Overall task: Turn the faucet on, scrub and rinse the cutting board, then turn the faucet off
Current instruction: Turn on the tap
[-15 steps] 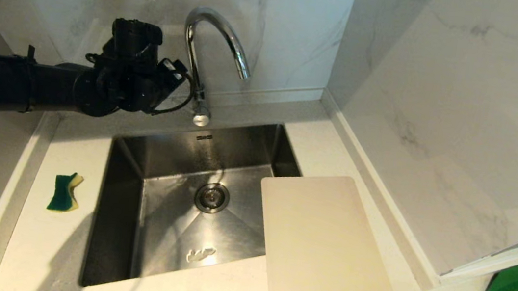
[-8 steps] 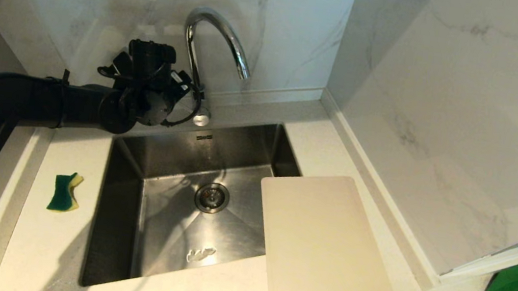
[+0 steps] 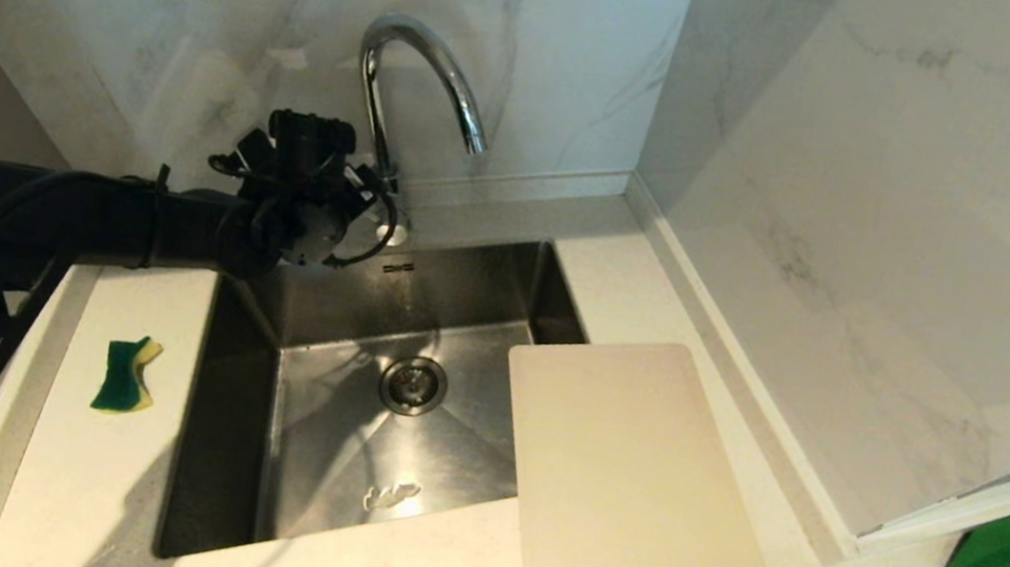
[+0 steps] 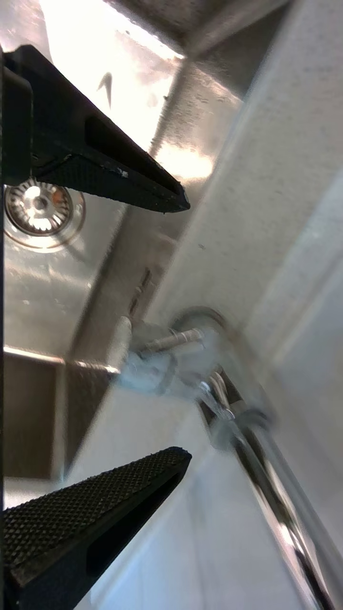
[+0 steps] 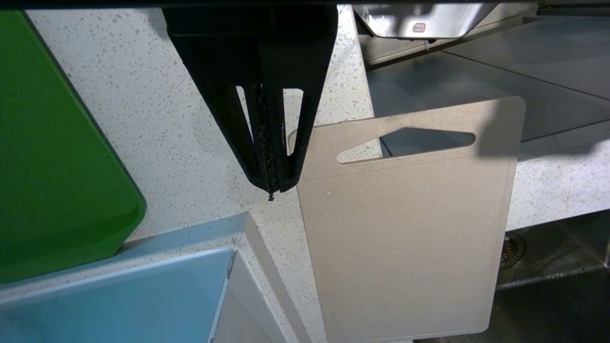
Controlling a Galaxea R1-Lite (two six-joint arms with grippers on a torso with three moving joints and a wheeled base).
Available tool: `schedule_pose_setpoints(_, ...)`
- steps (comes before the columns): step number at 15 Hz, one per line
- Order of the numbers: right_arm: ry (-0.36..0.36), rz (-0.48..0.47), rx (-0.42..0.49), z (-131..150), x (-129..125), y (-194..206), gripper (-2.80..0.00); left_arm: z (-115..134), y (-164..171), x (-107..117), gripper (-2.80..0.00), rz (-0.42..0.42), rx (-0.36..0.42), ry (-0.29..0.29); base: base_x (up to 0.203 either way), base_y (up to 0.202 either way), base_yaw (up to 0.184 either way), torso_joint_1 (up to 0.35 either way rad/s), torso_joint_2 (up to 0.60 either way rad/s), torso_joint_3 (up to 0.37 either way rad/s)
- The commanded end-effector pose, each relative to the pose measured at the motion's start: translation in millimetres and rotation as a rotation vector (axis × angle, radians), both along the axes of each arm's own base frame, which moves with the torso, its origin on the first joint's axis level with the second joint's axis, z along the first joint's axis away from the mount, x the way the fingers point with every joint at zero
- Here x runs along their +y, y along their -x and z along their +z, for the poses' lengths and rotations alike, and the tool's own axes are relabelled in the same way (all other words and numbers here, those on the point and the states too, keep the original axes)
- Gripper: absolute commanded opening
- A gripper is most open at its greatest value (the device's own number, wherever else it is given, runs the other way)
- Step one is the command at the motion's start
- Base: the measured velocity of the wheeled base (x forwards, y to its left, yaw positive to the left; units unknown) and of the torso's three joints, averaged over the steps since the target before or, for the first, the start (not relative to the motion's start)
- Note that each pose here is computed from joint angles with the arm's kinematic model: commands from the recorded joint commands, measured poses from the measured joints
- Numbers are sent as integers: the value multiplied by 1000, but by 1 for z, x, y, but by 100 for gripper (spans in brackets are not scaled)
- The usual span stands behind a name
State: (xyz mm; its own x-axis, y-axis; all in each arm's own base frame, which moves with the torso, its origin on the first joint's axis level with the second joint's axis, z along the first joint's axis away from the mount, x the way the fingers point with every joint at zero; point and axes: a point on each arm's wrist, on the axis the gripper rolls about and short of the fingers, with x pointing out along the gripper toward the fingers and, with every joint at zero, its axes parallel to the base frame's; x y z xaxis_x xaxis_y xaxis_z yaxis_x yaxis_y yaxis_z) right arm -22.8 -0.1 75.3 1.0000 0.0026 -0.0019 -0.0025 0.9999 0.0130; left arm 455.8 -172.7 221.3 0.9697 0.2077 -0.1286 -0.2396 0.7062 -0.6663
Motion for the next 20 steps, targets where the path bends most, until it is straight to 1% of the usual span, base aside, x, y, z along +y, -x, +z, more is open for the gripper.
schedule_pose_setpoints(1, -1, 1, 2, 0, 0, 0, -280, -20, -11, 4, 0, 17, 28, -8, 0, 0, 0, 0, 0, 0)
schedule_pose_setpoints(4, 0, 1, 1, 0, 0, 0, -280, -30, -18, 4, 0, 21, 18, -12, 0, 0, 0, 0, 0, 0)
schedule_pose_setpoints(7, -1, 1, 1, 0, 0, 0, -280, -42, -26, 1, 0, 15, 4, -54, 0, 0, 0, 0, 0, 0)
schedule_pose_setpoints(9, 1, 1, 3, 0, 0, 0, -280, -50, -29, 0, 0, 15, 16, -61, 0, 0, 0, 0, 0, 0)
schedule_pose_setpoints(13, 1, 1, 2, 0, 0, 0, -280, -52, -31, 4, 0, 21, 19, -63, 0, 0, 0, 0, 0, 0)
schedule_pose_setpoints(17, 1, 1, 3, 0, 0, 0, -280, -53, -34, 13, 0, 26, 25, -61, 0, 0, 0, 0, 0, 0)
schedule_pose_setpoints(19, 1, 1, 3, 0, 0, 0, -280, -53, -33, 14, 0, 26, 44, -64, 0, 0, 0, 0, 0, 0)
schedule_pose_setpoints(20, 1, 1, 0, 0, 0, 0, -280, -54, -31, 14, 0, 25, 77, -68, 0, 0, 0, 0, 0, 0)
